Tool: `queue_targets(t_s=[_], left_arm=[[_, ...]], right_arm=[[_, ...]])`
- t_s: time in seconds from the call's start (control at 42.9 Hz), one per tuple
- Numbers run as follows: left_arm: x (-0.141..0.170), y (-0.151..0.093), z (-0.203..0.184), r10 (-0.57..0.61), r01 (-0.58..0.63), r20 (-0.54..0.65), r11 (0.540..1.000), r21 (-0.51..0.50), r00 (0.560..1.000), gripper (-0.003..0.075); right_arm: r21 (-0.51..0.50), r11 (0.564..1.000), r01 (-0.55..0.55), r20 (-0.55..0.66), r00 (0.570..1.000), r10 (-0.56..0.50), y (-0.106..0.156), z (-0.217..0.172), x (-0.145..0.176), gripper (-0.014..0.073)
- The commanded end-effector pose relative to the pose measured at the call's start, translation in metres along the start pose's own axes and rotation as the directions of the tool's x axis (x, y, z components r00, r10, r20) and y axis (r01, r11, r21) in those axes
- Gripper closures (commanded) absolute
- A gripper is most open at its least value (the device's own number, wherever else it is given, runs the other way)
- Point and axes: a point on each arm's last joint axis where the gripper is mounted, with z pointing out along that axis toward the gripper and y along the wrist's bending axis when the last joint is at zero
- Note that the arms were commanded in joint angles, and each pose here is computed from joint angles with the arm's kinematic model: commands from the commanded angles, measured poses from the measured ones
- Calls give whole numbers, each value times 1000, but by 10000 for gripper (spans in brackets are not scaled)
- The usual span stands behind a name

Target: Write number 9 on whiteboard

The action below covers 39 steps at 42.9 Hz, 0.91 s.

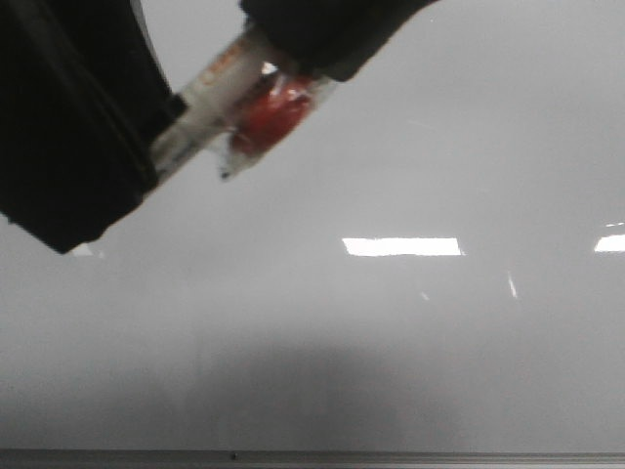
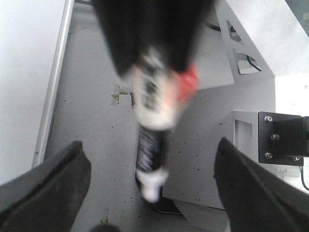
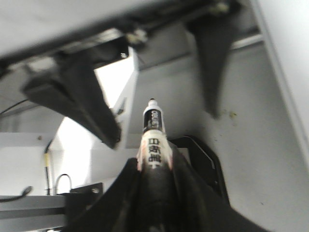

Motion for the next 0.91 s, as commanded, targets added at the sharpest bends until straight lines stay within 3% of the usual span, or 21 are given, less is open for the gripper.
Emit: queue_targets(t_s=[0.0, 0.093, 0.163, 0.327, 0.443, 0.56, 0.653, 0.77, 0.886], left_arm=[[-9, -7, -16, 16, -14, 82, 1000, -23, 997, 216], [-9, -10, -21, 24, -21, 93, 999, -32, 995, 290], [-8, -13, -24, 31, -27, 102, 999, -40, 994, 391], [-6, -19, -28, 38, -36, 95, 999, -22, 995, 615], [-5, -21, -28, 37, -37, 80, 999, 0, 996, 741], [-5, -21, -28, 36, -36, 82, 999, 1, 996, 739], [-5, -21, -28, 36, -36, 82, 999, 1, 996, 739], [-5, -21, -28, 36, -36, 82, 999, 1, 996, 739], [-5, -21, -28, 36, -36, 82, 999, 1, 996, 739]], right_arm=[[60, 998, -12, 95, 995, 6, 2, -28, 2, 659], [138, 988, -70, 146, 988, 50, -3, -45, 16, 659], [217, 969, -118, 202, 977, 74, -7, -56, 27, 659], [395, 893, -214, 342, 937, 73, -12, -74, 46, 659], [445, 862, -241, 383, 922, 60, -13, -75, 51, 659], [462, 844, -273, 403, 912, 74, -20, -72, 55, 659], [469, 818, -333, 464, 881, 92, -31, -72, 51, 659], [483, 780, -397, 530, 842, 101, -56, -75, 36, 659], [471, 775, -421, 544, 830, 121, -81, -75, 19, 659]])
